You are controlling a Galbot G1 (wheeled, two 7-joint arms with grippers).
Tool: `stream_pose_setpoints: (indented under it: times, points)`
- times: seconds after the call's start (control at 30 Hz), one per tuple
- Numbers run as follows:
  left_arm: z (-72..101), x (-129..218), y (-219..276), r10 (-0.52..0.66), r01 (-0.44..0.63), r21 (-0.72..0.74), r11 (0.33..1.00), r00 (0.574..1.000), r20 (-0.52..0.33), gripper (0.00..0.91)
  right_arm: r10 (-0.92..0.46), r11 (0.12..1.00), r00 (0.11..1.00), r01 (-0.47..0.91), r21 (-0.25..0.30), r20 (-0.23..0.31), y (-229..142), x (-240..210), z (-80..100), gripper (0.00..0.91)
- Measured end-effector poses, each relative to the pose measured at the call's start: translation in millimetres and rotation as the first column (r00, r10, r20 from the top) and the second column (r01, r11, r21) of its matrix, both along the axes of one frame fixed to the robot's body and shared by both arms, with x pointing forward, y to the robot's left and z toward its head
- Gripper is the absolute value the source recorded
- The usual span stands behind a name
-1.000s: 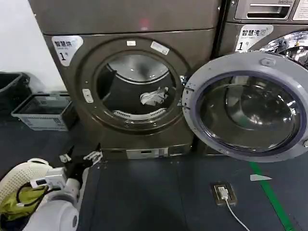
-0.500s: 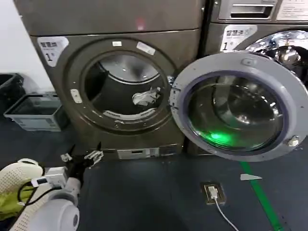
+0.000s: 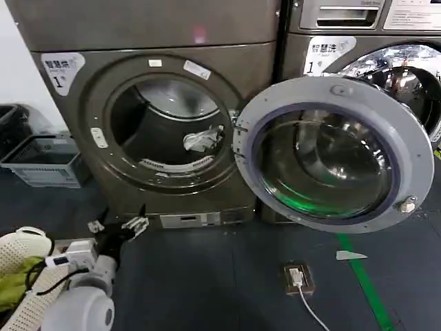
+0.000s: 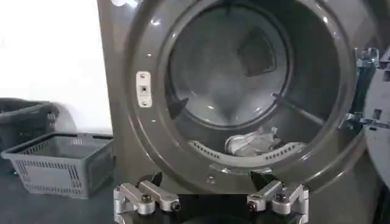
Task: Grasp the clothes from the dryer.
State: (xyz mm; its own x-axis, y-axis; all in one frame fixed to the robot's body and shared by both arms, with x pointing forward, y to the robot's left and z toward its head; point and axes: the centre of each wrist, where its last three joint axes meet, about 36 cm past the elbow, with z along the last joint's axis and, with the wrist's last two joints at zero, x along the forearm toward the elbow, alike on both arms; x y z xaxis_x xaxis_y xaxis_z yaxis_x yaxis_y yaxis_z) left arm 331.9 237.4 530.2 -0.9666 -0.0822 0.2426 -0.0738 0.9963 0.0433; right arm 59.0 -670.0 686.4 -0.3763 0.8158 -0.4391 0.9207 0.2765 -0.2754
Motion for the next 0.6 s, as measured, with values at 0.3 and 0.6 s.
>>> stream_pose_setpoints:
  times: [0.3, 0.6]
  points:
    - [-1.2, -0.7, -1.6, 0.001, -0.001, 0.004, 1.0, 1.0, -0.005, 0.907, -0.023, 1.0, 0.999, 0.023, -0.01, 0.039, -1.0, -9.8, -4.0, 0.907]
    - [-0.9, -2.6, -1.1, -0.004, 0.004, 0.011, 1.0, 1.0, -0.006, 0.907, -0.032, 0.999, 0.997, 0.033, -0.016, 0.074, -0.5, -14.3, -7.7, 0.907]
